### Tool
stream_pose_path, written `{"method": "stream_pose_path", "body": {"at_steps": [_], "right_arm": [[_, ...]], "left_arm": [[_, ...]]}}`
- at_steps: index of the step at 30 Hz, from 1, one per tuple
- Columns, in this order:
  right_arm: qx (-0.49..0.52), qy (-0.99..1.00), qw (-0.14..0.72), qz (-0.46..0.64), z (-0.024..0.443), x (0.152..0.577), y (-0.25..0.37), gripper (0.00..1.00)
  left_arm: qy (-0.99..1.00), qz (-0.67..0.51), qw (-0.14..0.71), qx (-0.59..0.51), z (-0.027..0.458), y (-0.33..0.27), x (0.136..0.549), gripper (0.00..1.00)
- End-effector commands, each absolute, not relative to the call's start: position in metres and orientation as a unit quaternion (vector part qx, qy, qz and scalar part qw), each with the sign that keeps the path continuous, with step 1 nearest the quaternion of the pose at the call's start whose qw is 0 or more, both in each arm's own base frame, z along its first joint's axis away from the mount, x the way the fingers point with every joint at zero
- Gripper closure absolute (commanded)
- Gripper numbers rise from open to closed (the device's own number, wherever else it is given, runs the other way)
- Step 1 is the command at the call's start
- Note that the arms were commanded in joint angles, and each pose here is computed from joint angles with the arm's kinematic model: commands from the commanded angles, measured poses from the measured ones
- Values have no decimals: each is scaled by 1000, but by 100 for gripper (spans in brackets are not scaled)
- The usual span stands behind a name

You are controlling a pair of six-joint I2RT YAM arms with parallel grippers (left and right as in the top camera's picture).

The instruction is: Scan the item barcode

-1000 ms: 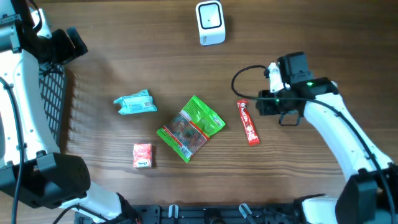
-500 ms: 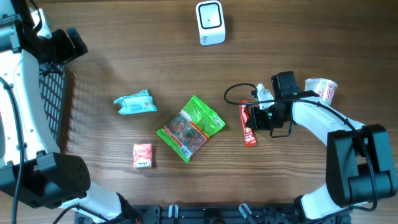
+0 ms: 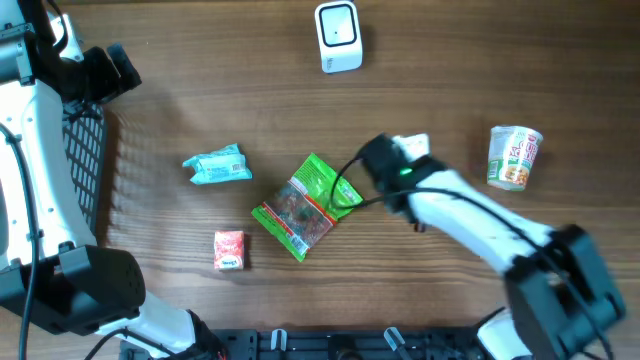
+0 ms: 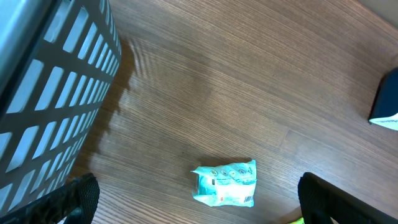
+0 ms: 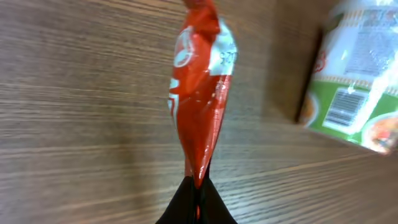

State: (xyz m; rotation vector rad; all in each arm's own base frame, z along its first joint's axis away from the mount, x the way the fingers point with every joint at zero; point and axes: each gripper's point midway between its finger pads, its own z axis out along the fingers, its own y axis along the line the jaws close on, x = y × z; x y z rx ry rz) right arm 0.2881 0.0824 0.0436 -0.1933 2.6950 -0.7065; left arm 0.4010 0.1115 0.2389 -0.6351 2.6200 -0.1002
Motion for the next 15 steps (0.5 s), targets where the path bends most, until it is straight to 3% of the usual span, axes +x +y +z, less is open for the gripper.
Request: {"method": "stream_pose_path", "body": {"at_steps": [1,4,6,8,12,15], "right_arm": [[-85,919,206,-325,26,293,86,96],[-108,934,172,-295,-1,282,104,92],[-110,941,167,-274,-1,281,112,72],[-138,948,151,-242,-3,282,126,62],[-201,964,126,-117,-4,282,178,59],[-192,967,153,-64,33,292,192,59]], "left_arm": [[948,-41,219,-228,238,111,401,0],[948,-41,219,-228,238,111,401,0],[948,-41,219,-228,238,111,401,0],[948,-41,219,-228,238,111,401,0],[948,-41,219,-228,238,111,401,0],[948,-41,219,-228,238,111,401,0]]}}
